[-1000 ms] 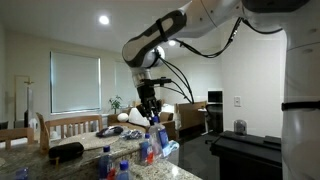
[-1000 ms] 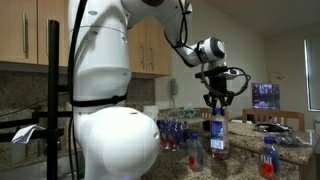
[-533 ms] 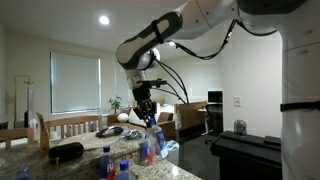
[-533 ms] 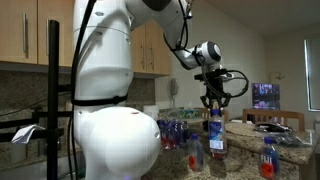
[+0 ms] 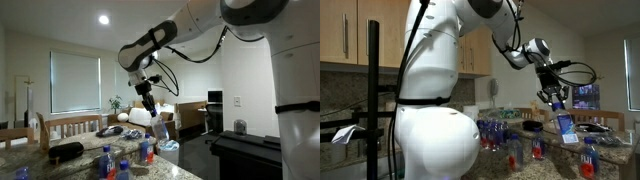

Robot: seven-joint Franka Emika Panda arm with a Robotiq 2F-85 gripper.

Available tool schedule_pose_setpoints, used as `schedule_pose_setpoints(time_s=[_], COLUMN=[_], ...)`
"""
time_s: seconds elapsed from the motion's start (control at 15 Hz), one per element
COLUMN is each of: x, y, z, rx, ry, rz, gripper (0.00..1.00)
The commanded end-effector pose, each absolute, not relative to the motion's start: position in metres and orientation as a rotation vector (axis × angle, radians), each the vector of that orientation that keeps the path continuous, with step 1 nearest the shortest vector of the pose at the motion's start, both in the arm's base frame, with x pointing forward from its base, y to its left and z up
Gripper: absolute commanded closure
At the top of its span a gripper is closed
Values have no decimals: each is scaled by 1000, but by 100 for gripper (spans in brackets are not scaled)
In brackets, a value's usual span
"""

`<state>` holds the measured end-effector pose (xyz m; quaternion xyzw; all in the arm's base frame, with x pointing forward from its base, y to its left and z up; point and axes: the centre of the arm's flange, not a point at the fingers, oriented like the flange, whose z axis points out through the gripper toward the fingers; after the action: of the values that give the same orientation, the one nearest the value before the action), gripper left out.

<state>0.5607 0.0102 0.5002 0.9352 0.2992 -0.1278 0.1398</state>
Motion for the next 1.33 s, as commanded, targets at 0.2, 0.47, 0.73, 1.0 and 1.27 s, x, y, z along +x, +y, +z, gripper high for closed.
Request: schedule_pose_setpoints(time_s=[0.2,0.47,0.73,1.0,1.27], x=[593,595,597,601,625], y=[21,58,59,62,62], z=[503,506,498,503,517], rx=[2502,2452,2467,2338,2202], ry=[1287,1548,1434,1625,1878], rz=[-235,-177,-186,-179,-149], gripper=[85,87,65,85,85])
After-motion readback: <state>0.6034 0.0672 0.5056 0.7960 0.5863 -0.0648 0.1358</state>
